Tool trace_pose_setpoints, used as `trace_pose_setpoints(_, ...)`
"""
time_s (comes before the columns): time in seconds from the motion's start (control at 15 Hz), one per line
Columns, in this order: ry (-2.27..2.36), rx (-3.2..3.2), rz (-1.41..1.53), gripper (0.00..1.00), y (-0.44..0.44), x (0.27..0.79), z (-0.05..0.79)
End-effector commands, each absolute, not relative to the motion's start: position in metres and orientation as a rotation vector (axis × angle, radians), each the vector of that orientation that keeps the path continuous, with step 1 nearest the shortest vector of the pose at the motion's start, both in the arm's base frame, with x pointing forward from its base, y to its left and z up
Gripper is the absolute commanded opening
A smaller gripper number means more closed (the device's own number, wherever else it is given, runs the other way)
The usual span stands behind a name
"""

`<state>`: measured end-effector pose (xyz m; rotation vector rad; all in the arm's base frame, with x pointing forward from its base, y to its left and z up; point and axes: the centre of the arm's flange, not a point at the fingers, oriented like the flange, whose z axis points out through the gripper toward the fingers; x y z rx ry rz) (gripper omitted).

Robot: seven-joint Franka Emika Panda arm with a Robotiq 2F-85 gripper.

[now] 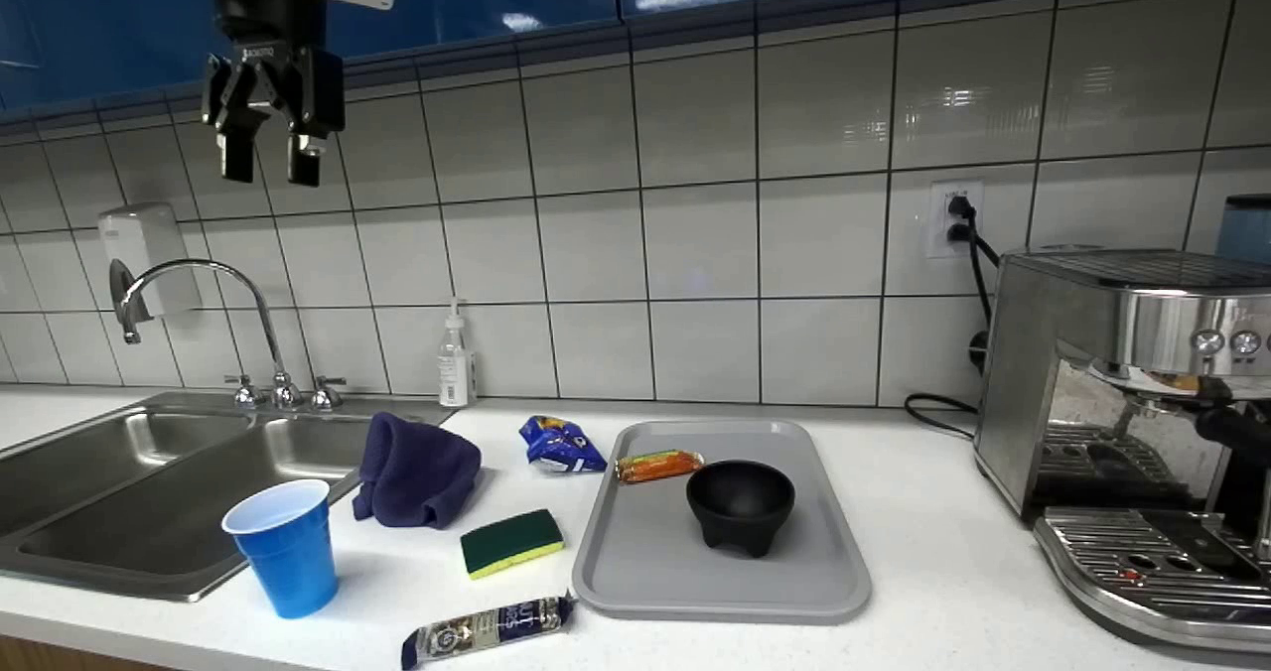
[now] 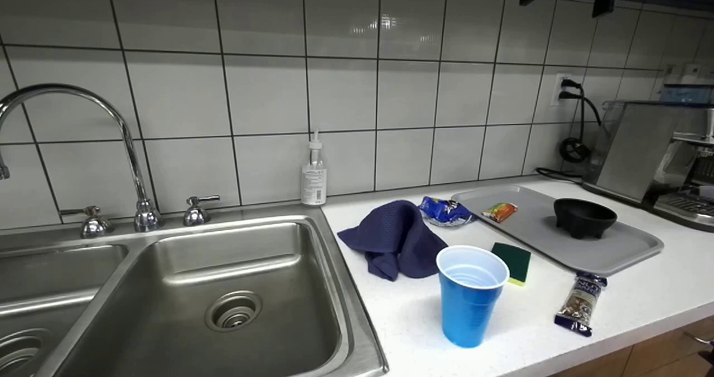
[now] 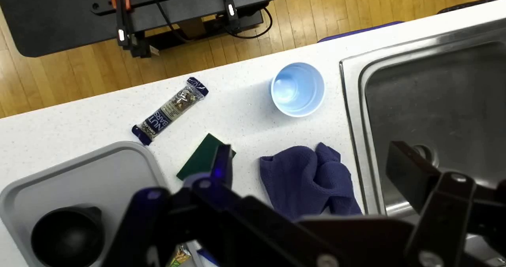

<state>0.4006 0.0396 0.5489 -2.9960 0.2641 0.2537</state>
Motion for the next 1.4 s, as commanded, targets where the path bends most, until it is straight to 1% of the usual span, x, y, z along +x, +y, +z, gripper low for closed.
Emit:
trace_pose_setpoints(0.0,0.259,-3.001,0.226,1.00,0.042,0.396,0.548)
trace_pose_setpoints(0.6,0.263,-3.028,0.263,1.00,0.044,0.379,0.513)
trace_pose_setpoints(1.33,0.382,-3.125,0.162,1.00,0.006,0.384,0.437)
